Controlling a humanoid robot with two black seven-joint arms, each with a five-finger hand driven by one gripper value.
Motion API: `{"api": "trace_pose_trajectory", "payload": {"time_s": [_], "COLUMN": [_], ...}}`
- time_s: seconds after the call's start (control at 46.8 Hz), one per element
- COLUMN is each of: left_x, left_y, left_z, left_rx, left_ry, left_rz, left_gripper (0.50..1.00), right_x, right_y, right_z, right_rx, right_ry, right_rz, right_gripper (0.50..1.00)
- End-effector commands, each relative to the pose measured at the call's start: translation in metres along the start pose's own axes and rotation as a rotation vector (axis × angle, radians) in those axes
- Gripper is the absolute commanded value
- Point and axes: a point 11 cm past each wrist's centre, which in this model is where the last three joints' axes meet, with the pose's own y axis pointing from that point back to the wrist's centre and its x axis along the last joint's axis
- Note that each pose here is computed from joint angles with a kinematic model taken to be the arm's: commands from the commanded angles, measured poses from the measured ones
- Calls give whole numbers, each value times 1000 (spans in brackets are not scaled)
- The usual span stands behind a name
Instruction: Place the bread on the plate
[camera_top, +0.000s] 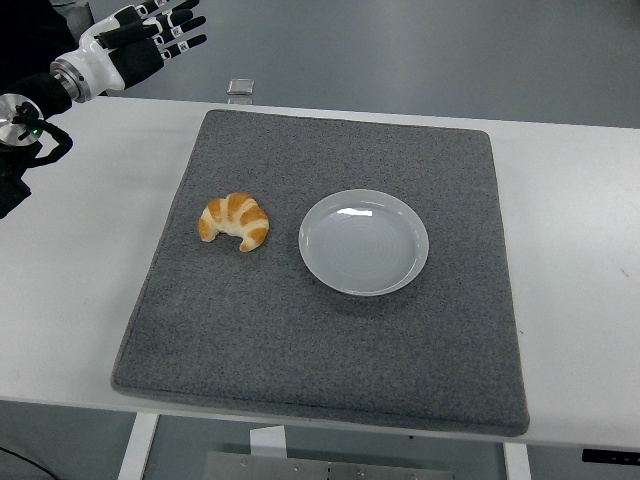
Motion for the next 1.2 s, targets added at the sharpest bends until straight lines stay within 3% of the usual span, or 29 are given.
{"api": "trace_pose_trajectory", "payload": {"time_s": [0.0, 0.833, 1.175], "left_x": [0, -2, 4], "left_y": [0, 2, 13], "left_z": [0, -1, 36], "left_rx": [0, 17, 75], "left_ry": [0, -26, -272], "left_rz": [0, -11, 15], "left_gripper": [996, 999, 996], "right_x": [0, 0, 0], "right_y": [0, 0, 0], "right_z": [0, 0, 0], "right_rx": [0, 0, 0], "right_ry": [0, 0, 0], "right_rz": [0, 0, 0], "right_gripper": [952, 952, 952]}}
